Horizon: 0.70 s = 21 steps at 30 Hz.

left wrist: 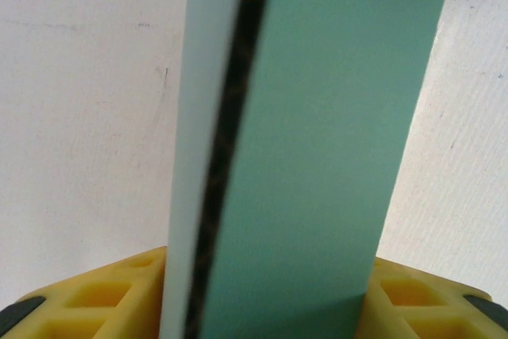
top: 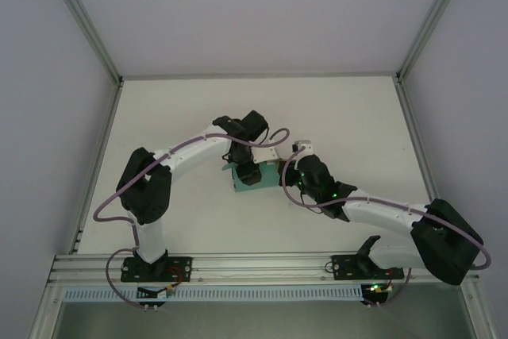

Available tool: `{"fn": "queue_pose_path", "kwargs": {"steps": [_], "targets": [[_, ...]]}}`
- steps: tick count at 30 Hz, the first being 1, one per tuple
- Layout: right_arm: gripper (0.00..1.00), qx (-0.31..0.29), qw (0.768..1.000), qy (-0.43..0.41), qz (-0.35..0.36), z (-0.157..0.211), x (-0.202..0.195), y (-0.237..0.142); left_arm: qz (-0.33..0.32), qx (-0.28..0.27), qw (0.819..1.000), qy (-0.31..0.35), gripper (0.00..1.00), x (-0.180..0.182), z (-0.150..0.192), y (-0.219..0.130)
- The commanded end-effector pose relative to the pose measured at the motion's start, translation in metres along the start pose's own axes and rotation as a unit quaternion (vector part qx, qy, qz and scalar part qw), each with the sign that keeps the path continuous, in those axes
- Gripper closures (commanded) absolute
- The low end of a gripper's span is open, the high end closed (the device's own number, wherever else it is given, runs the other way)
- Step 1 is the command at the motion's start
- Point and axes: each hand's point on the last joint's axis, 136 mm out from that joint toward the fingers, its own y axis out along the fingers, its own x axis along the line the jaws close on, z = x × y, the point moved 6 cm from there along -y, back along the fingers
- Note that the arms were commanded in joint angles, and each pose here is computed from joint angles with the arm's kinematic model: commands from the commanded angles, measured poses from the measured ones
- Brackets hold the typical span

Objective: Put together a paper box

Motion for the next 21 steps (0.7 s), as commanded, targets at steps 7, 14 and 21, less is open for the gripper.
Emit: {"fn": "queue_pose_path", "kwargs": {"steps": [7, 14, 21], "targets": [[1.00, 0.201, 0.975, -0.095, -0.027, 0.110, -0.019, 0.003, -0.004, -0.061, 0.998, -0.020, 0.48, 0.010, -0.031, 0.006], [1.00, 0.188, 0.971, -0.141, -0.040, 0.106, -0.012, 0.009, -0.002, -0.066, 0.998, -0.020, 0.46, 0.010, -0.033, 0.004], [1.00, 0.186, 0.973, -0.134, -0.031, 0.106, -0.016, 0.003, -0.001, -0.068, 0.997, -0.022, 0.44, 0.010, -0.033, 0.004]]}}
